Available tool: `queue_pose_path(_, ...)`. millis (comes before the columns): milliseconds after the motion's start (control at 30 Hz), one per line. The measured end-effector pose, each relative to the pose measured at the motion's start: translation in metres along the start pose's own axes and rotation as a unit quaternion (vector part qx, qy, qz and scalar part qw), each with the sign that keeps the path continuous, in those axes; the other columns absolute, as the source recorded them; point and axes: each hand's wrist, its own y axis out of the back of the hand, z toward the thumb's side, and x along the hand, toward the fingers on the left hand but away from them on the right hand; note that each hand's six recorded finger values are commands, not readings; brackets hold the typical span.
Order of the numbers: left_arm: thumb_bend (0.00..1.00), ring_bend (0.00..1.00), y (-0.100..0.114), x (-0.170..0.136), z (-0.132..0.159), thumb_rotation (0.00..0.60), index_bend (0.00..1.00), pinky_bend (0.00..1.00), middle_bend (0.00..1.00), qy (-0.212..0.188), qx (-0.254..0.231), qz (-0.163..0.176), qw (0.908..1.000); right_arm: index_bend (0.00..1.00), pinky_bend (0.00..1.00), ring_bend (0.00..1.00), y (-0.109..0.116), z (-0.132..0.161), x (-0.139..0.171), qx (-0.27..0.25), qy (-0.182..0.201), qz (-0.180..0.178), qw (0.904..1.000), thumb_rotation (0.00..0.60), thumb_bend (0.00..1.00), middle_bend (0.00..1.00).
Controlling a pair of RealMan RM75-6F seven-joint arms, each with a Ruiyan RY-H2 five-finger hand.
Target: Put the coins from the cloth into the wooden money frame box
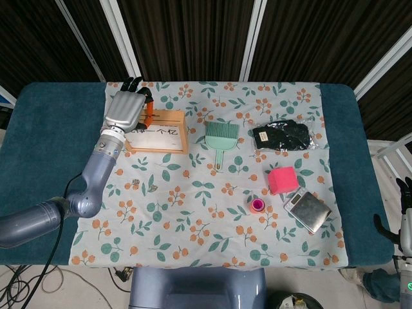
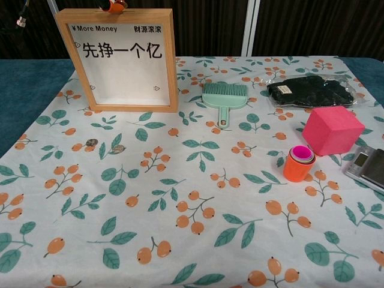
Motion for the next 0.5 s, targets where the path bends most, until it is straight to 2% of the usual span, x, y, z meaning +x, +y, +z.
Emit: queue_pose_path(500, 0.28, 0.01, 0.0001, -0.0009, -0.0019, 0.600, 0.52, 0.03, 0.26, 0.003, 0.000, -0.013, 0.9999, 0.12, 0.00, 0.00, -0.0003, 0.0002, 0.0001, 0.001, 0.000, 0.001, 1.0000, 0.600, 0.39, 0.03)
